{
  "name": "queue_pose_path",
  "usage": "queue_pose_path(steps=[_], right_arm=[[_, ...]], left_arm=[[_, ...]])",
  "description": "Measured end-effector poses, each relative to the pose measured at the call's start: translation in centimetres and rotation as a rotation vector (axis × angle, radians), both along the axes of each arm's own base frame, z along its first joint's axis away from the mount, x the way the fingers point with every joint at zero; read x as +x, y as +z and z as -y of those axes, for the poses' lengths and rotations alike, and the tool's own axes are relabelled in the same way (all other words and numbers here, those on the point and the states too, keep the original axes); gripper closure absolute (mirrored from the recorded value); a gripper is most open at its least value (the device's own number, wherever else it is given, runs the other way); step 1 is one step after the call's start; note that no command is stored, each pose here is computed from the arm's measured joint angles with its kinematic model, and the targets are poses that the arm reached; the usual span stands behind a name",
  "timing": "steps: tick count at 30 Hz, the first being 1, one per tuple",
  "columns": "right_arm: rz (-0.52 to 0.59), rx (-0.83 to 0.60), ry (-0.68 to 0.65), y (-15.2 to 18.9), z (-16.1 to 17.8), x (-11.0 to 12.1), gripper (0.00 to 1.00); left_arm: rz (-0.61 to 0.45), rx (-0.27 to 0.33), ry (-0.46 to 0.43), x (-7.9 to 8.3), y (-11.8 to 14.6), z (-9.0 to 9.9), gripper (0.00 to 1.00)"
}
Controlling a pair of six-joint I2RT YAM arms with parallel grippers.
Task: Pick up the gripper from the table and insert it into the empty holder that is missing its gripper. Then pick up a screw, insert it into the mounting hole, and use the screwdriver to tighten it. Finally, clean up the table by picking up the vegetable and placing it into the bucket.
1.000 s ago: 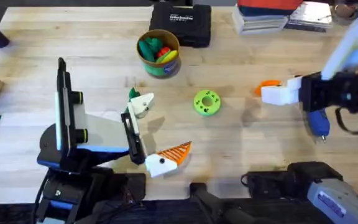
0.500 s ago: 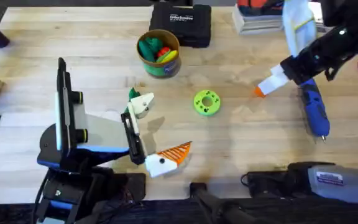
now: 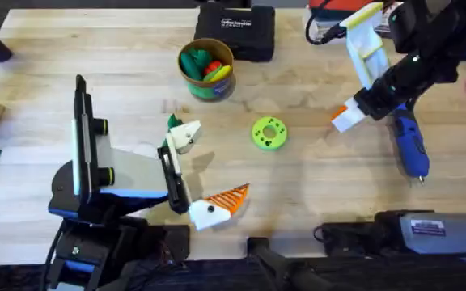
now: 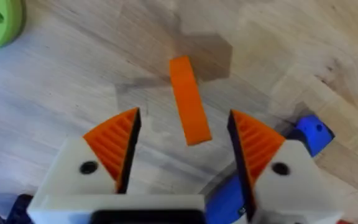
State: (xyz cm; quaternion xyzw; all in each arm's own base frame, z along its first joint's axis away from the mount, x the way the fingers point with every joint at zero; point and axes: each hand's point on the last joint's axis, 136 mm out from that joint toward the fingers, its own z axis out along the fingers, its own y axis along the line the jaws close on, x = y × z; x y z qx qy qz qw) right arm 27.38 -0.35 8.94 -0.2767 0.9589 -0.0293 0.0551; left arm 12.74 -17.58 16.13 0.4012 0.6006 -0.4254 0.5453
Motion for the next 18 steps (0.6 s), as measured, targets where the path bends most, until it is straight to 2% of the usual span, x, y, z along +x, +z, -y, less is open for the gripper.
queue_pose_path(steps=[7,10,14,18], right_arm=[[0.018,0.000,0.002,-0.05,0.00,0.43,0.613],[0.028,0.000,0.002,-0.02,0.00,0.67,0.734],[0.035,0.000,0.003,0.02,-0.01,0.82,0.969],[0.037,0.000,0.003,0.08,-0.01,0.81,0.986]], left_arm=[[0.000,0.000,0.000,0.00,0.00,0.00,0.015],[0.000,0.000,0.000,0.00,0.00,0.00,0.015],[0.000,0.000,0.000,0.00,0.00,0.00,0.015],[0.000,0.000,0.000,0.00,0.00,0.00,0.016]])
